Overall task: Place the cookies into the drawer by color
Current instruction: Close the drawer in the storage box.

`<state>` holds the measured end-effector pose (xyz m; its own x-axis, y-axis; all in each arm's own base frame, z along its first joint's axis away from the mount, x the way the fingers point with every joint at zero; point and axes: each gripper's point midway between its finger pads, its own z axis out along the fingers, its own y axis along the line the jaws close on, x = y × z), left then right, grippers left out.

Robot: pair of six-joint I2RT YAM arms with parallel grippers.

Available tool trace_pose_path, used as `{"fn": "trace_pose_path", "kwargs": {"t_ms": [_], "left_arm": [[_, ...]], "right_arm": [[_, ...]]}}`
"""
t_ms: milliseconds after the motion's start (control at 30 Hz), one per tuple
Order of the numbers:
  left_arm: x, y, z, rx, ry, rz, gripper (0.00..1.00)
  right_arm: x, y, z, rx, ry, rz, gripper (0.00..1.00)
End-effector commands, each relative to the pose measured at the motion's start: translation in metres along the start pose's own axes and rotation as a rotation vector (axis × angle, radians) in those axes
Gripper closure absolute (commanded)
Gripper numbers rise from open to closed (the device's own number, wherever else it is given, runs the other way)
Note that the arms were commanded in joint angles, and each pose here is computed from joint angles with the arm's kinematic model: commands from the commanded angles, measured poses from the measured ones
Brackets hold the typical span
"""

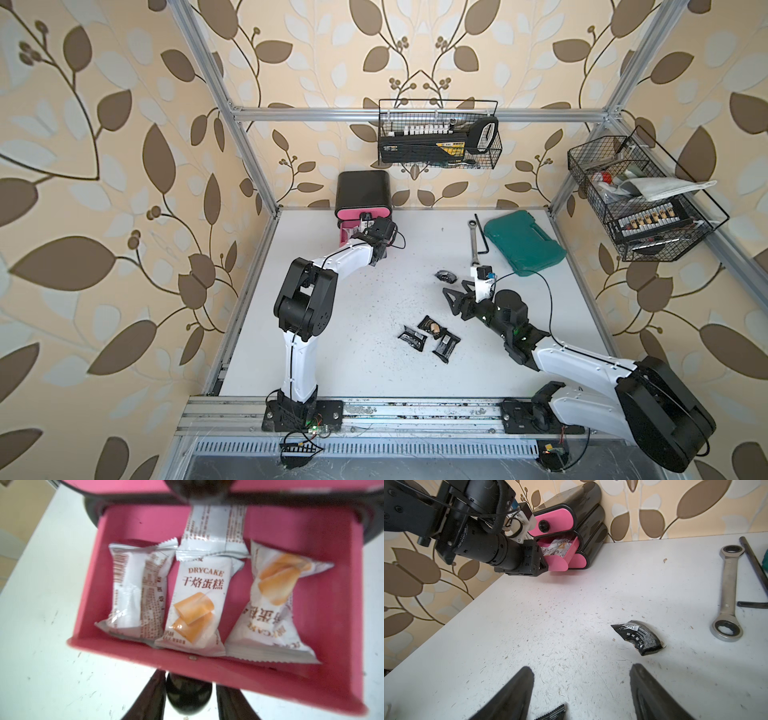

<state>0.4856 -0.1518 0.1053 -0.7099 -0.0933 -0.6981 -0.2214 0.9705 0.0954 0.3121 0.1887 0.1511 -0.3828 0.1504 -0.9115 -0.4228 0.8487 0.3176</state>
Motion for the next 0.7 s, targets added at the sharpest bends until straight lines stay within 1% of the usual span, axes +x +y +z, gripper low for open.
{"fn": "trace_pose_path", "kwargs": {"t_ms": [0, 100, 200, 400, 500, 567, 667], "left_arm": [[-0.068, 0.019, -0.042, -0.019, -0.197, -0.099, 0.56], [-0.077, 0.022, -0.043, -0.031, -0.217, -0.085, 0.56], [-0.083, 0.022, -0.036, -0.02, -0.208, -0.082, 0.56], [-0.085, 0.015, -0.018, 0.041, -0.179, -0.095, 0.57], [-0.089, 0.015, -0.028, 0.076, -0.197, -0.113, 0.57], [-0.094, 0.017, -0.044, 0.113, -0.217, -0.141, 0.57], [-0.091, 0.022, -0.074, 0.196, -0.205, -0.198, 0.59]], "right_arm": [[-0.013, 0.003, 0.002, 0.003, -0.03, -0.01, 0.25], [-0.012, 0.003, 0.002, 0.003, -0.027, -0.01, 0.25], [-0.012, 0.002, 0.002, 0.009, -0.027, -0.009, 0.25], [-0.013, 0.001, 0.002, 0.017, -0.027, -0.011, 0.25], [-0.012, 0.0, 0.002, 0.019, -0.024, -0.011, 0.25], [-0.013, 0.0, 0.002, 0.019, -0.026, -0.011, 0.25], [-0.011, 0.0, 0.003, 0.021, -0.02, -0.009, 0.25]]}}
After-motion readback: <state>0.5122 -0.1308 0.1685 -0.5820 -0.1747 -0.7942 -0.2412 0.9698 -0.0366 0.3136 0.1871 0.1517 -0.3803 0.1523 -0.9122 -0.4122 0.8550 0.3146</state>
